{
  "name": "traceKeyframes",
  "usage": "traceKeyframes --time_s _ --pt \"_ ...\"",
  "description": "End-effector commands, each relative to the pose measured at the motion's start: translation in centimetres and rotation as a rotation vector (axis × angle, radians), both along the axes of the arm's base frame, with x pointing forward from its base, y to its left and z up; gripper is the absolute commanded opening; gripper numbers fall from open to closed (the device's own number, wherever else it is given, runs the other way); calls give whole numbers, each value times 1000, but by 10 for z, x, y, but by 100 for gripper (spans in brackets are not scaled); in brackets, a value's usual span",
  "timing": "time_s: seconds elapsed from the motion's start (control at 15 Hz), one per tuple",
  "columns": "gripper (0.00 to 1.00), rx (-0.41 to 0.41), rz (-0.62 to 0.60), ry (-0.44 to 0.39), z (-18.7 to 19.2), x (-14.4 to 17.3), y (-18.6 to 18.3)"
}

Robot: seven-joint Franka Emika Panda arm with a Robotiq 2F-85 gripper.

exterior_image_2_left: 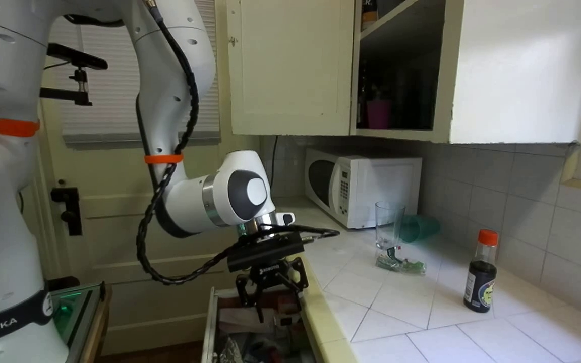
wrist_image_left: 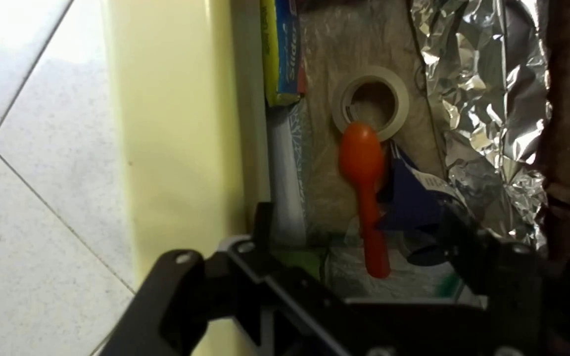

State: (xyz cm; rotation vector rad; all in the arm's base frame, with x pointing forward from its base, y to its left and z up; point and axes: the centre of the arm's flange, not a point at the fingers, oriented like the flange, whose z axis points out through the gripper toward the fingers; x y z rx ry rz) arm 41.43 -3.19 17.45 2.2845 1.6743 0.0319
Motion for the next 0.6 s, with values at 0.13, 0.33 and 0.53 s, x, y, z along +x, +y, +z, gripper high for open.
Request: traceKeyframes --time_s 0.13,0.33,0.53 --pt "100 167 -57 -1 22 -44 17" --pt "100 301 -156 11 25 -82 26" --pt "100 277 -343 -5 17 -95 23"
